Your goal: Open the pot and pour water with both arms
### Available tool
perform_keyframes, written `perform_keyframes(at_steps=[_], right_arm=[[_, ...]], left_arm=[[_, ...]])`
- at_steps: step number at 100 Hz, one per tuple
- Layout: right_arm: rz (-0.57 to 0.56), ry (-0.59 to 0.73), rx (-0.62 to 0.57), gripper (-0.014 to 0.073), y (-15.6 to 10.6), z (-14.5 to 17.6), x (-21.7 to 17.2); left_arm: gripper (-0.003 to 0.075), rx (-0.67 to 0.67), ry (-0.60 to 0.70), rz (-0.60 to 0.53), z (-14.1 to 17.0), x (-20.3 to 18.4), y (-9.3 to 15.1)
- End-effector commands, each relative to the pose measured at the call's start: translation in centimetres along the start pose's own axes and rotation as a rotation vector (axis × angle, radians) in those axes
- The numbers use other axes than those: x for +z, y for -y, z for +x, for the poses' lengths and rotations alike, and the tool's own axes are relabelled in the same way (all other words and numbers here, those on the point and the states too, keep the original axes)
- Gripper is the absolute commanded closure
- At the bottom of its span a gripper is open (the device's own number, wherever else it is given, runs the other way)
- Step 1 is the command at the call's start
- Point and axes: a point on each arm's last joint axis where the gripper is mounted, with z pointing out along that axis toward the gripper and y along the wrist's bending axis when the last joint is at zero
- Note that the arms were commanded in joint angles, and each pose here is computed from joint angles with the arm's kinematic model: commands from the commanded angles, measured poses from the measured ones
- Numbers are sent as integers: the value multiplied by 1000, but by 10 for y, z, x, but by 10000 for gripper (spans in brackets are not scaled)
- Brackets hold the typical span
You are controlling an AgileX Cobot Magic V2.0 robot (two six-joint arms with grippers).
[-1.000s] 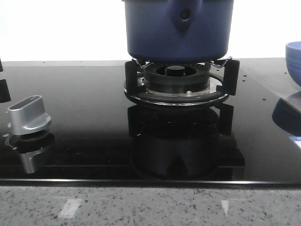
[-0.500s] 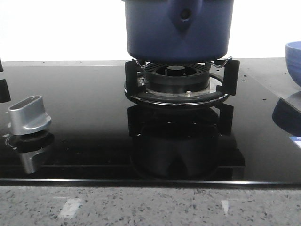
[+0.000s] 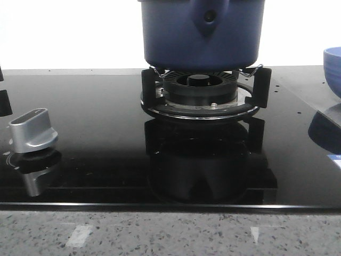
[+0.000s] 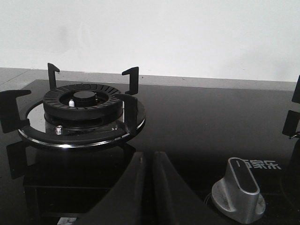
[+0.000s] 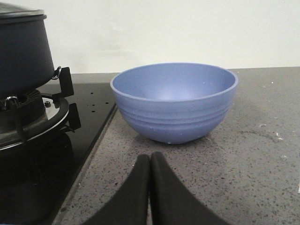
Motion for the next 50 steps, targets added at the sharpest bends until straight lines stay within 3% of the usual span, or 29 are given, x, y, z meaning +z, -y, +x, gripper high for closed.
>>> perform_keyframes(at_steps=[1, 25, 50], right_arm=[[6, 81, -10, 641, 0, 0, -1], [5, 81, 19, 641, 0, 0, -1], [-4, 83, 189, 641, 0, 0, -1]], left_arm=[[741, -9, 76, 13, 2, -1, 1], [741, -129, 77, 21, 2, -1, 1], [741, -279, 75, 31, 2, -1, 1]])
